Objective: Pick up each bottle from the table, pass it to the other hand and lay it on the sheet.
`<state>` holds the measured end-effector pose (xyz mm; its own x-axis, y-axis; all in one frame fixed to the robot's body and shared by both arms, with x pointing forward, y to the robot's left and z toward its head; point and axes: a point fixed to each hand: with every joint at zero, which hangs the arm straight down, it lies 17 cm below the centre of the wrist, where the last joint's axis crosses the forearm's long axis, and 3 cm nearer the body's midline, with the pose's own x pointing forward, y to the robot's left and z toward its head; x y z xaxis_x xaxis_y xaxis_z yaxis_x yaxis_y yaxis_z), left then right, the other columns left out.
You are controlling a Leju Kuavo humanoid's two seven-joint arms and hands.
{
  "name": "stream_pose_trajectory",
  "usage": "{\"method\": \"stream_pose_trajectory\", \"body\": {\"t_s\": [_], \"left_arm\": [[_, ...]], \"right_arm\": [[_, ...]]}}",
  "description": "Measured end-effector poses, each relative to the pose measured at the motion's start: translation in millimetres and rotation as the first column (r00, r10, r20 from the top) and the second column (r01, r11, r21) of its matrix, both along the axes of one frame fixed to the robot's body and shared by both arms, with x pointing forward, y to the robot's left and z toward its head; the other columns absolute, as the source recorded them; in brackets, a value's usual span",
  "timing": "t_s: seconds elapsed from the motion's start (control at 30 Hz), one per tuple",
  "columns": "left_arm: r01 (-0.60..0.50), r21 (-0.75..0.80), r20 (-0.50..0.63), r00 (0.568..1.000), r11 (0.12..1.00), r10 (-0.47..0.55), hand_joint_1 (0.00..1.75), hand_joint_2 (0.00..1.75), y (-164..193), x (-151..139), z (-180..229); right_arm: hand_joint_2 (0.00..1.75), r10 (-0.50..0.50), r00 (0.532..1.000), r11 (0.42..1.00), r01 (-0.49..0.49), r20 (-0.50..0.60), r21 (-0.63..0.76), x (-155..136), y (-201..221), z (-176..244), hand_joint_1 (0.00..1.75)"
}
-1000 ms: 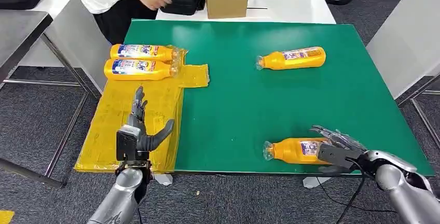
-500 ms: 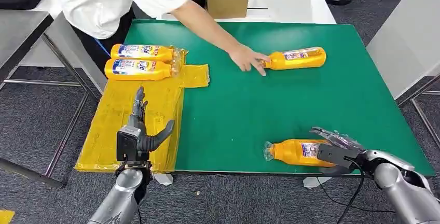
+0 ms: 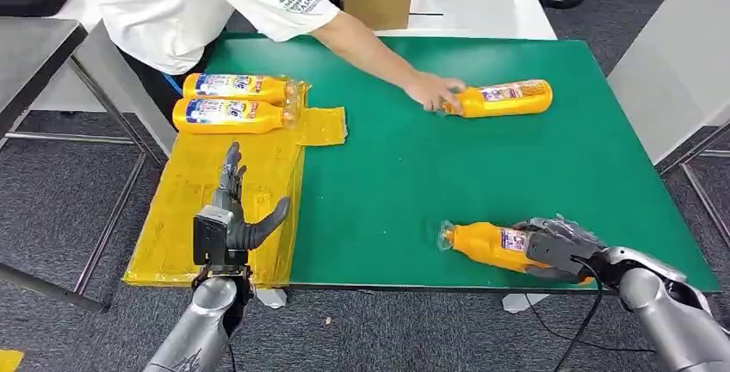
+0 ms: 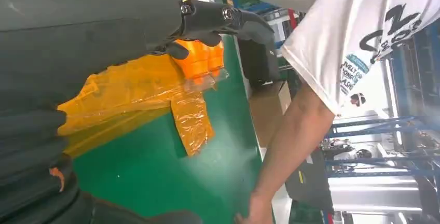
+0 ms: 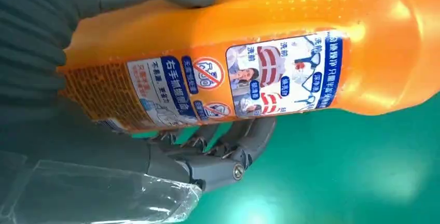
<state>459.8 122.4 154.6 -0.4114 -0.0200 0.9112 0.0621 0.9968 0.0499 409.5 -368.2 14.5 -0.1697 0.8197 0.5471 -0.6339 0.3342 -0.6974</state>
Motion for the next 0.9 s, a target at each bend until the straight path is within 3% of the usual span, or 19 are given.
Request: {"method": "stream_pose_trajectory", "body": {"t_s": [0.5,0.7,0.9], "left_arm": [[-0.01,0.003,0.005,1.0,1.0,0.01,0.0,1.75,2,0,0],[-0.025,0.01,0.003,1.0,1.0,0.025,0.0,1.75,4,-5,-5],[-0.045,0.03,0.008,0.999,0.999,0.044,0.0,1.75,4,-9,-6]], "right_arm": [[1.75,-0.004,0.999,1.0,0.004,0.039,0.002,4,4,2,1.75],[1.75,-0.018,0.979,0.998,0.004,0.204,0.068,23,35,22,1.75],[1.75,-0.081,0.904,0.961,-0.041,0.421,0.272,45,108,78,1.75]]}}
